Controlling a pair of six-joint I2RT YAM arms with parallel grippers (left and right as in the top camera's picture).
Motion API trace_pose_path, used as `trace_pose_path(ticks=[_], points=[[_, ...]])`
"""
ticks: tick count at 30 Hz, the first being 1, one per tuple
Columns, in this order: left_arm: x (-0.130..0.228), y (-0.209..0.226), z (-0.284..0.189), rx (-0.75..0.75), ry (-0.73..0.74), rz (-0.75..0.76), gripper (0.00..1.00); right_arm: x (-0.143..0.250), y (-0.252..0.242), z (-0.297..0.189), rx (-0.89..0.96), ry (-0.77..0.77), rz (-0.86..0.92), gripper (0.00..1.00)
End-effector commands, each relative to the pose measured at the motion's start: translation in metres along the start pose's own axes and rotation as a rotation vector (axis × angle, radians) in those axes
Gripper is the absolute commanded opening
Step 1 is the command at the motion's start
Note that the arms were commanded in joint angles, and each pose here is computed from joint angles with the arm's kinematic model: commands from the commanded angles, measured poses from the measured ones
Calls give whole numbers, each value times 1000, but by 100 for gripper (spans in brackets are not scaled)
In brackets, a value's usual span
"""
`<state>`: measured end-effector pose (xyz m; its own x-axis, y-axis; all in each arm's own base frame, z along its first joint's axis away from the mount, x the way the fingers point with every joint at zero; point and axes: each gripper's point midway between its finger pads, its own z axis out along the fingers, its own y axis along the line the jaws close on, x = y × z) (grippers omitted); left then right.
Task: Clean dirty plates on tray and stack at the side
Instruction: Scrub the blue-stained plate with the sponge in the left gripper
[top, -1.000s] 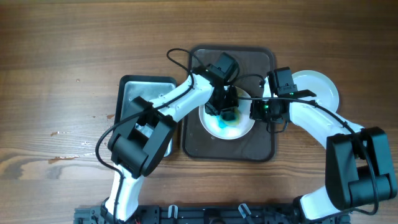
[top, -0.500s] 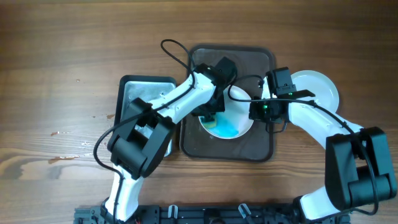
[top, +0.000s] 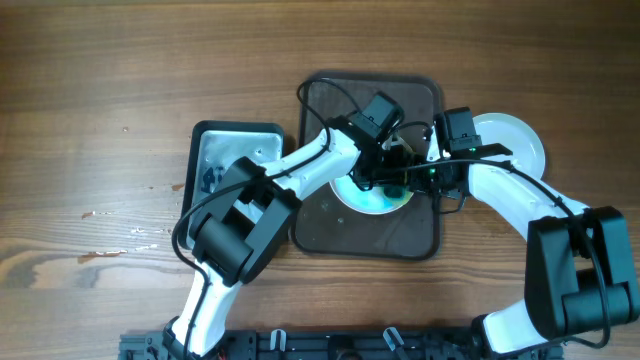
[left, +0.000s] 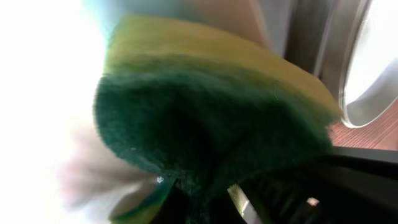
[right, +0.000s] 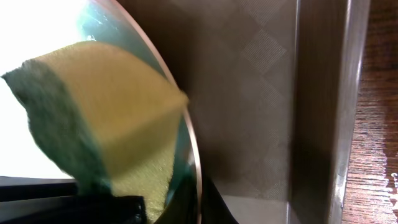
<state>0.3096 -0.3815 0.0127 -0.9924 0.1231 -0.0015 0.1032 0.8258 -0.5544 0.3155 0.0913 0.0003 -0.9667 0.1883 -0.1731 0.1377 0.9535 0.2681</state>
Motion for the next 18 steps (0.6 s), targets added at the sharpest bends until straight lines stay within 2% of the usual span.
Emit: trace_pose_path(ticks=[1,5,8,15,18], points=[[24,40,13,-91,122,-88,4,12,-14,9,72,34,-6,4],[27,109,-13,-395,101,-180,4,12,-14,9,73,37,-6,4],[24,156,-51,-637,50,-209,4,12,-14,9,72,34,-6,4],[-12,172,-104,-773,-158,-196,4,12,-14,9,73,38,-6,4],[-27,158,-95,-687,-205,-186,4,15,-15,8,78,50,-4,4]])
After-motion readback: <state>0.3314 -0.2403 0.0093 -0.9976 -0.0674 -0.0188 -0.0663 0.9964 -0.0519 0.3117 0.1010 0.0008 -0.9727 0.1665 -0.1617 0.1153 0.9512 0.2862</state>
